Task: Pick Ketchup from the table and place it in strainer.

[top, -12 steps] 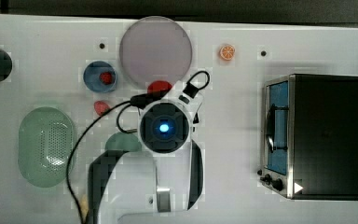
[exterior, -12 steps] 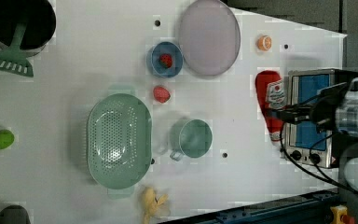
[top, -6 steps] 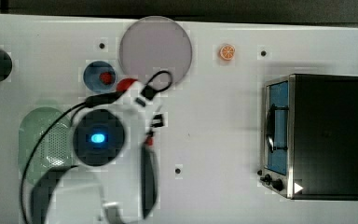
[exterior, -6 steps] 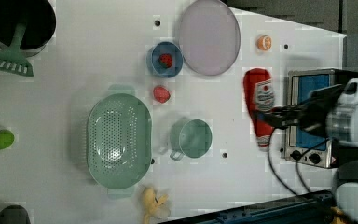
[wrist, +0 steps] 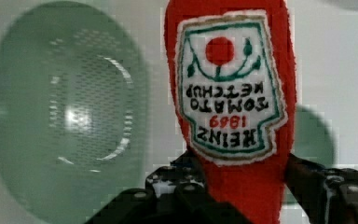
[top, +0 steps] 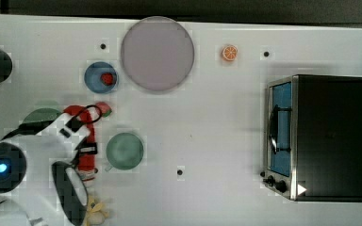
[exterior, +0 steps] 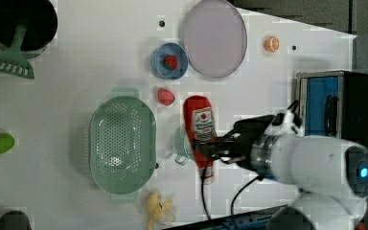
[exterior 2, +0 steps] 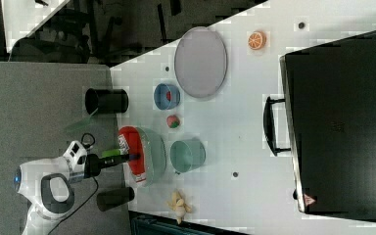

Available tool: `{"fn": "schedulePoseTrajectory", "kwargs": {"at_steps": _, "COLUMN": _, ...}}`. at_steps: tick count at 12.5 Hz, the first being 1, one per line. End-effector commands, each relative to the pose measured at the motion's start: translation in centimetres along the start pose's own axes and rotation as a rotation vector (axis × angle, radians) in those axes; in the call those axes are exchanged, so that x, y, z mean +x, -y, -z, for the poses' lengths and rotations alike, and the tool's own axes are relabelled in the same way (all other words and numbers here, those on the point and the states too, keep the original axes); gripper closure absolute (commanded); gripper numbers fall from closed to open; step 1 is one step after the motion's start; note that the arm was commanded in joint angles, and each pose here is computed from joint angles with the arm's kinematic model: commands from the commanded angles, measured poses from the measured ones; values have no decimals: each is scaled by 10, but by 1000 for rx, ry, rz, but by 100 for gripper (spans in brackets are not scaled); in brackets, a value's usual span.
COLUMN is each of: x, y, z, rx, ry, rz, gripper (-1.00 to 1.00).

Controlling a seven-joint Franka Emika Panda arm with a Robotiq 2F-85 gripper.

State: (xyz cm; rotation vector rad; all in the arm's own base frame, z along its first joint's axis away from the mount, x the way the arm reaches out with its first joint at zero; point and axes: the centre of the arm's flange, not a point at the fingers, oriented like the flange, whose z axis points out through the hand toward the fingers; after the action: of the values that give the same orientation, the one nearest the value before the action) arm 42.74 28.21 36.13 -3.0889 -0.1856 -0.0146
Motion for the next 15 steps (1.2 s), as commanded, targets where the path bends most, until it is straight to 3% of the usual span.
{"fn": "schedulePoseTrajectory", "kwargs": {"at_steps": 1, "x": 8, "y": 31, "z": -5, "rx": 82, "ry": -51, "rz": -181, "gripper": -9}}
{"fn": "schedulePoseTrajectory", "kwargs": {"at_steps": 6, "x": 2, "y": 77, "z": -66, "rx": 237, "ry": -25, "rz": -288, "gripper": -9}}
{"fn": "schedulePoseTrajectory", "kwargs": {"at_steps": 9, "x": 1, "y": 84, "z": -99, "rx": 285, "ry": -5, "rz": -291, "gripper": -9}}
{"fn": "schedulePoseTrajectory", "kwargs": {"at_steps": 10, "x": 1, "y": 85, "z": -107, "rx": 300, "ry": -7, "rz": -294, "gripper": -18}}
{"fn": "schedulePoseTrajectory", "kwargs": {"at_steps": 12, "x": 1, "y": 84, "z": -117, "rx": 310, "ry": 5, "rz": -303, "gripper": -60}}
{"fn": "schedulePoseTrajectory", "kwargs": {"at_steps": 14, "x": 7, "y": 81, "z": -108, "rx": 312, "ry": -17, "rz": -308, "gripper": -99}}
{"fn": "schedulePoseTrajectory", "kwargs": {"at_steps": 15, "x": 11, "y": 75, "z": -99, "rx": 306, "ry": -34, "rz": -316, "gripper": -100}}
